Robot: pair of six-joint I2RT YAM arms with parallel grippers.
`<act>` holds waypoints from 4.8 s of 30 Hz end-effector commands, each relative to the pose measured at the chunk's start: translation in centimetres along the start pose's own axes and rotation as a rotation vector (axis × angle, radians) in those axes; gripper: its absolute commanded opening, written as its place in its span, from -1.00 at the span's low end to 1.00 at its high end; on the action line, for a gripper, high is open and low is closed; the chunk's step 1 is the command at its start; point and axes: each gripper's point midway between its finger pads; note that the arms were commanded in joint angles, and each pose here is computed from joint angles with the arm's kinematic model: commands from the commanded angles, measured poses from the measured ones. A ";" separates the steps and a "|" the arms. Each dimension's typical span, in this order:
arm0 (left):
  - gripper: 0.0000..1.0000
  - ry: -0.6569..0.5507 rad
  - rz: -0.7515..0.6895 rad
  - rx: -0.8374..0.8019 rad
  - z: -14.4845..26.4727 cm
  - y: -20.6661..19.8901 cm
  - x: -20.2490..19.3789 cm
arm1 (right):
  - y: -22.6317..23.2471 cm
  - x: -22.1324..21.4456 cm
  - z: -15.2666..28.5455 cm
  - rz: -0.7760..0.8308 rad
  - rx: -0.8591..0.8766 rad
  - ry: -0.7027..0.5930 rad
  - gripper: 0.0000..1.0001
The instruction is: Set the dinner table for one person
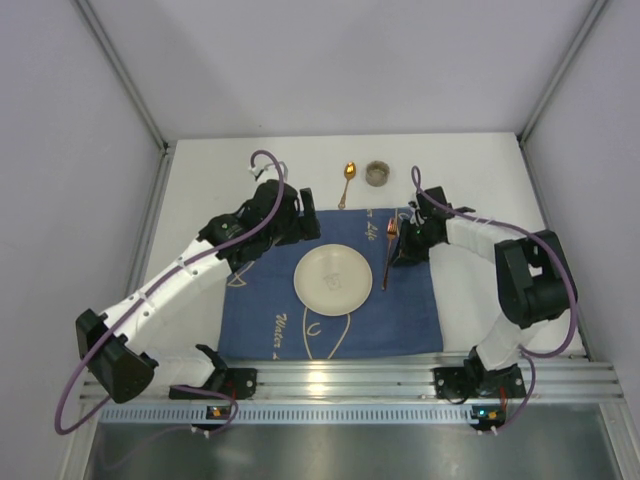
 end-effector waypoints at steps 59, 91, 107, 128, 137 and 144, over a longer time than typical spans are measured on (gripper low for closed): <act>0.86 -0.117 -0.008 -0.002 3.3 2.1 1.9 | 2.8 5.8 -1.2 0.096 -0.301 -0.073 -0.56; 0.86 -0.129 -0.016 0.045 5.1 4.2 1.4 | 6.3 6.0 5.6 0.230 -0.388 -0.153 -1.00; 0.97 -0.329 -0.142 0.267 11.3 8.2 8.3 | 30.7 -9.0 -3.2 0.370 0.210 0.207 -1.00; 0.97 -0.321 -0.020 0.271 13.6 10.3 6.2 | 25.7 -9.0 -11.0 0.002 -0.022 0.184 -0.73; 0.97 -0.290 -0.053 0.252 11.8 9.1 6.1 | 28.9 -8.8 -7.8 0.175 0.067 0.199 0.16; 0.97 -0.294 -0.060 0.233 10.3 7.6 7.1 | 27.9 3.5 -0.5 0.132 0.085 -0.102 0.18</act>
Point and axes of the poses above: each gripper's point midway between its finger pads, its own z axis back along the fingers, its own y axis along the line the jaws close on, x = y × z
